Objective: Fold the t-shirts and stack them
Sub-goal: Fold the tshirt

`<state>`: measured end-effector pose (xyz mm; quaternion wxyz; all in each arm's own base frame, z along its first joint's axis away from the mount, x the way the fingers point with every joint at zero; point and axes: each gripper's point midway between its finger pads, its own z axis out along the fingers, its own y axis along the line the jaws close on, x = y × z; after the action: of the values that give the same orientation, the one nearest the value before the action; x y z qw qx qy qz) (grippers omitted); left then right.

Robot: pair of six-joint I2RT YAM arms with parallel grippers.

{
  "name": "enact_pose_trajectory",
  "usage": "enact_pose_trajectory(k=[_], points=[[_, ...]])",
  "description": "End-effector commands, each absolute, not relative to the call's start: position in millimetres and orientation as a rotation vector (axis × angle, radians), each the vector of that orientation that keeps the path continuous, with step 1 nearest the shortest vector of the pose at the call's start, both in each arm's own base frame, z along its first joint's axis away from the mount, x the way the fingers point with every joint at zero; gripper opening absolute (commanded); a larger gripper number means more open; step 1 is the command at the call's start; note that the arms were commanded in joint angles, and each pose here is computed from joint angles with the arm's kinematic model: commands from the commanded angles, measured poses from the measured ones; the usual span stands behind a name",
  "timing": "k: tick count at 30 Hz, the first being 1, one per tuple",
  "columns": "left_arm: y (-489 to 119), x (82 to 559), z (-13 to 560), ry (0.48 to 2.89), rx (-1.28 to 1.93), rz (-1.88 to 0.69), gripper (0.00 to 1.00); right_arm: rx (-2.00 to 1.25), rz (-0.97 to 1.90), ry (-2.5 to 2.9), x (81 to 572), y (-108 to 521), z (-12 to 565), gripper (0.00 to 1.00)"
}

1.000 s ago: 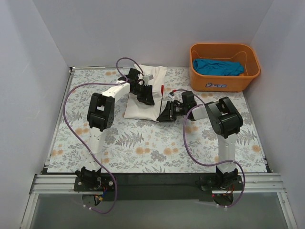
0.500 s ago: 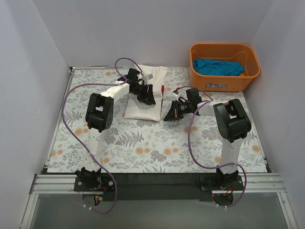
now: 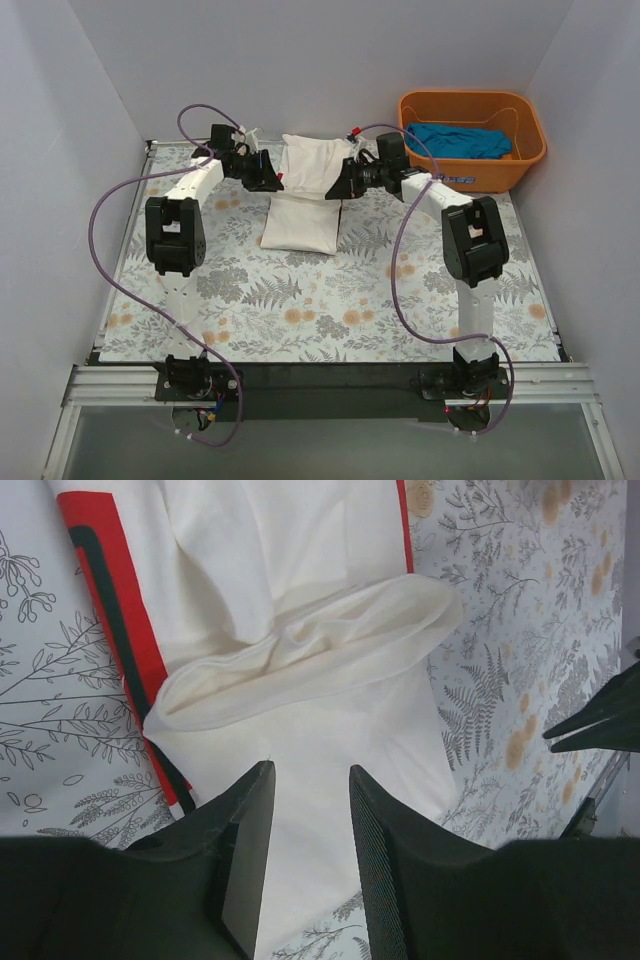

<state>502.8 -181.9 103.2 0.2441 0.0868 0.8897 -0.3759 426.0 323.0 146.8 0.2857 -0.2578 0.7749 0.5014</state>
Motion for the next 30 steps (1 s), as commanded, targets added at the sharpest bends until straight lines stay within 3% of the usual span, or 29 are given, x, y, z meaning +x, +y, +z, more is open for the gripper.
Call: enact_pose_trajectory(k=[1, 8, 14, 20, 26, 30], points=[[-193.7, 497.6, 109.7, 2.411, 0.306, -1.031, 0.34, -0.725, 1.371, 2.113, 429.0, 342.9, 117.1, 0.12], [-188.4, 530.4, 76.9, 2.399, 0.307, -0.96, 0.32, -0.689, 1.256, 2.145, 467.9, 351.3, 73.7, 0.12], [-178.6, 565.8, 78.9, 2.318, 0.301, -0.921, 0.31, -0.637, 1.155, 2.084, 510.8, 340.5, 75.9, 0.12], [-161.4, 577.6, 73.2, 2.332, 0.235, -0.856, 0.32, -0.624, 1.095, 2.072, 528.2, 324.2, 72.8, 0.2], [-165.9, 534.5, 139.3, 2.222, 0.268, -1.046, 0.35, -0.734, 1.144, 1.94, 515.6, 321.0, 134.6, 0.27], [-171.7, 487.0, 162.3, 2.231, 0.286, -1.147, 0.36, -0.773, 1.293, 1.943, 463.8, 332.8, 161.1, 0.29]])
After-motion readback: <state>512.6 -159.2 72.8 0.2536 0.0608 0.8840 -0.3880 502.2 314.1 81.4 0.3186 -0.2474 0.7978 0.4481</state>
